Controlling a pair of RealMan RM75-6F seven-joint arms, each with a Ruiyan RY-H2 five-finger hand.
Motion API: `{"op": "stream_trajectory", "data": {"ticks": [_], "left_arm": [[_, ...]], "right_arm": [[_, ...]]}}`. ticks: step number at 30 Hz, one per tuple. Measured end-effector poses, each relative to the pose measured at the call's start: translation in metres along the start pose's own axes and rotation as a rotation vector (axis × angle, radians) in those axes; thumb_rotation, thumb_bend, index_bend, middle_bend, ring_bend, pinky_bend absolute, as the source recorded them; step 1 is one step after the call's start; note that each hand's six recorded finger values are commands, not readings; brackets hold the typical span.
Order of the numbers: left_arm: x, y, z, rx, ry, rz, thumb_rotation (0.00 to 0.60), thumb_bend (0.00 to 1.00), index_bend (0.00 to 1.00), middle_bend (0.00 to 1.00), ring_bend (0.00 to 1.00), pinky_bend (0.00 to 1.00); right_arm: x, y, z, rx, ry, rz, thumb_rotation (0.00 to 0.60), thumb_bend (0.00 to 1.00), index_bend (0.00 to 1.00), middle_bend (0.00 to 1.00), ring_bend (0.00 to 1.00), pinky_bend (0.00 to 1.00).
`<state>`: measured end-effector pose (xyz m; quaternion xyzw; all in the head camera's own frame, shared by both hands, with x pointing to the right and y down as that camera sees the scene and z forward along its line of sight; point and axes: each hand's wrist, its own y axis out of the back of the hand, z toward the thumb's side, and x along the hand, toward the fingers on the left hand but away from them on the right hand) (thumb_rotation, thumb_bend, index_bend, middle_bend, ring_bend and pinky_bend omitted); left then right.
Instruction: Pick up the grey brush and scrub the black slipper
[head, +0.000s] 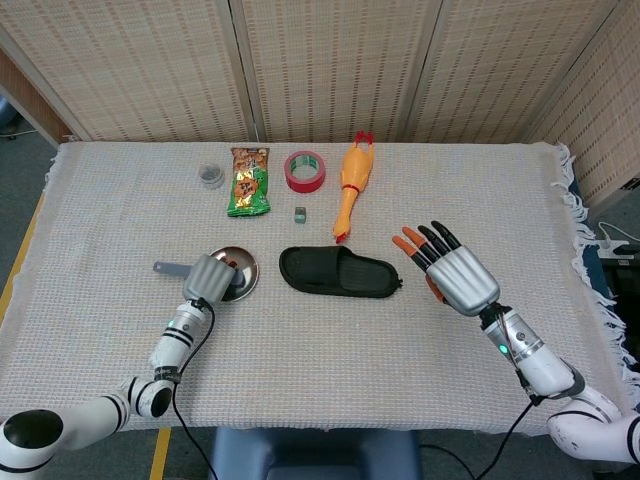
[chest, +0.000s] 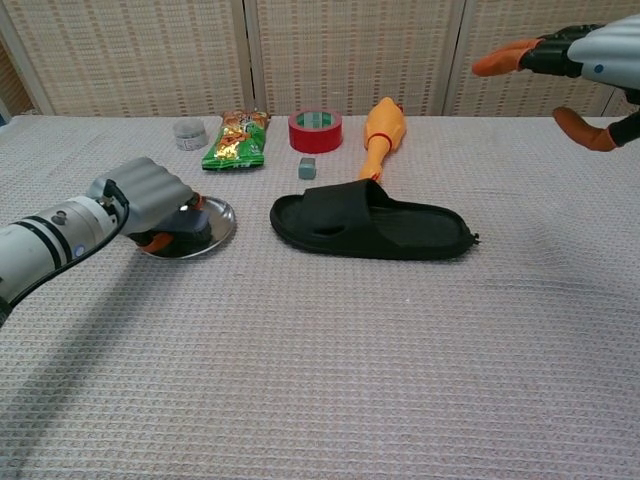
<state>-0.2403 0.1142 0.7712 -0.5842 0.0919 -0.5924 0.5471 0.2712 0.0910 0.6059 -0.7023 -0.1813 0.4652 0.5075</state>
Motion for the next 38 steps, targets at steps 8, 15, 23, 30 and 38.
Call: {"op": "stream_trajectory", "data": {"ticks": [8,15,23,30,38], "left_arm": [[-0.003,0.018,0.008,-0.049,-0.014,0.043,0.6,0.49,0.06,0.19,0.81,1.0],[-0.014,0.029,0.009,-0.065,-0.029,0.062,0.6,0.49,0.03,0.14,0.81,1.0],[-0.077,0.04,-0.024,-0.245,0.013,0.131,0.6,0.4,0.0,0.01,0.04,0.34],[-0.192,0.009,-0.094,-0.601,0.217,0.207,0.6,0.35,0.0,0.01,0.0,0.22],[-0.312,-0.032,-0.155,-0.725,0.381,0.268,0.6,0.35,0.0,0.01,0.0,0.22]], "right_arm": [[0.003,-0.007,-0.003,0.003,-0.019,0.022,0.6,0.66,0.0,0.0,0.0,0.0],[0.009,-0.002,-0.006,0.0,-0.035,0.001,0.6,0.62,0.0,0.0,0.0,0.0],[0.058,-0.002,-0.018,-0.031,-0.119,-0.06,0.6,0.15,0.0,0.0,0.0,0.0],[0.137,-0.02,-0.037,-0.065,-0.312,-0.095,0.6,0.14,0.0,0.0,0.0,0.0],[0.217,-0.03,-0.047,-0.108,-0.522,-0.173,0.6,0.14,0.0,0.0,0.0,0.0]]}}
